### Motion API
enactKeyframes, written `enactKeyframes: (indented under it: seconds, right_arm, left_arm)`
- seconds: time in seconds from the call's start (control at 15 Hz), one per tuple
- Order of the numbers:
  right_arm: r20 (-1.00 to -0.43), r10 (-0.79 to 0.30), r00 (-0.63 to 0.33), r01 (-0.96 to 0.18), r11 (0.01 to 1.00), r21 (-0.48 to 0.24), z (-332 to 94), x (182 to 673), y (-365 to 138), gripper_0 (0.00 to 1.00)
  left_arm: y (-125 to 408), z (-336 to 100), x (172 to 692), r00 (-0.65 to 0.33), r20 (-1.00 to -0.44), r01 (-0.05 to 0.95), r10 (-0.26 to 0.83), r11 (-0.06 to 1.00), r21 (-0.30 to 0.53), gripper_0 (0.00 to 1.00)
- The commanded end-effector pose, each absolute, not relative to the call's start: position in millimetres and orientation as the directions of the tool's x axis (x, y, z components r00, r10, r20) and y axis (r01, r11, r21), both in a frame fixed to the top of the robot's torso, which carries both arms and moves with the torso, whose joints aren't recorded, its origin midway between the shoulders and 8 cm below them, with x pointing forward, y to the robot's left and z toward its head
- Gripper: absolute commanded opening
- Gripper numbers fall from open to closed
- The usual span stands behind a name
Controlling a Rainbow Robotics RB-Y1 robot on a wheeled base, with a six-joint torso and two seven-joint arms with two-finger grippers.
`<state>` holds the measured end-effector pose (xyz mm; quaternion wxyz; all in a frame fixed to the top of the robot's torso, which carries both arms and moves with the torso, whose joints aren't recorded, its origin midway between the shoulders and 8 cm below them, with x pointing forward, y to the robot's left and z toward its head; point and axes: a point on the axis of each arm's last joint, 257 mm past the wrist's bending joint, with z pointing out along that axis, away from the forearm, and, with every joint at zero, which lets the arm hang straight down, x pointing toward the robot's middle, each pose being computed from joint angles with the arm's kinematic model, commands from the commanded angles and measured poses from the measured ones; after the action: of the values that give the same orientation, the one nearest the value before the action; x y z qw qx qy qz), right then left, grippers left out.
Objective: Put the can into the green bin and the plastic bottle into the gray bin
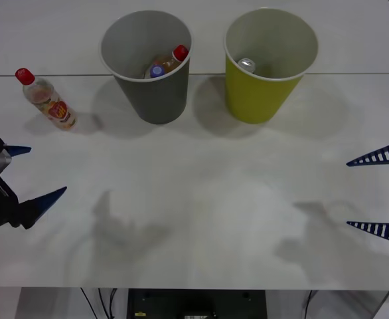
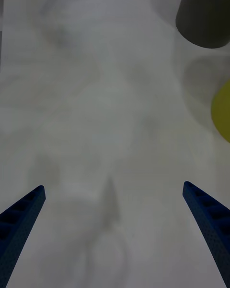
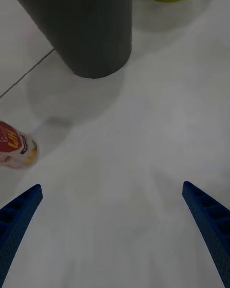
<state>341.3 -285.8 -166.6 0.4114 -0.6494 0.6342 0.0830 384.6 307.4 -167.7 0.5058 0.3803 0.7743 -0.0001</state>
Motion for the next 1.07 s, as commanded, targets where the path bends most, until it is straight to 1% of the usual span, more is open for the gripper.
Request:
enactKeyframes:
  seconds: [0.07,0.2,0.33,0.47,0.6,0.67,0.87,1.07]
  right_arm:
    - [-0.63,-0.755,0.182,-0.892,0.143,-0.429,-166.6,341.3,-285.8,1.0]
    - [-0.63,-0.755,0.182,-0.892,0.143,-0.429,-166.6,341.3,-285.8,1.0]
    - [-0.63,-0.755,0.182,-0.892,0.143,-0.429,-166.6,341.3,-285.8,1.0]
    - [-0.63,-0.755,0.182,-0.892,0.143,-0.429,-166.6,341.3,-285.8,1.0]
    - [-0.63,-0.755,0.182,-0.892,0.143,-0.429,-166.6,341.3,-285.8,1.0]
    - [-0.63,-0.755,0.182,-0.892,0.143,-0.429,-166.6,341.3,-285.8,1.0]
    - [-0.63,-0.755,0.182,-0.892,0.143,-0.429,-166.6,341.3,-285.8,1.0]
    - [-0.63,-0.755,0.182,-0.892,0.143,-0.429,-166.6,341.3,-285.8,1.0]
  left_arm:
    - [309.3,-171.5,398.0,-0.208,-0.845,0.49,0.492,0.8,0.345,1.0]
    - [314.9,-174.7,407.2,-0.207,-0.89,0.425,0.407,0.856,0.293,1.0]
    - [329.9,-177.9,422.5,-0.172,-0.92,0.357,0.352,0.893,0.275,1.0]
    - [345.1,-185.7,434.8,-0.131,-0.928,0.299,0.349,0.906,0.299,1.0]
    - [359.0,-191.9,444.3,-0.102,-0.942,0.233,0.321,0.928,0.291,1.0]
    - [363.9,-194.5,447.9,-0.093,-0.95,0.205,0.3,0.939,0.277,1.0]
    - [375.6,-202.6,461.0,-0.067,-0.976,0.121,0.209,0.972,0.2,1.0]
    - [381.1,-209.6,478.7,-0.052,-0.988,0.066,0.146,0.988,0.143,1.0]
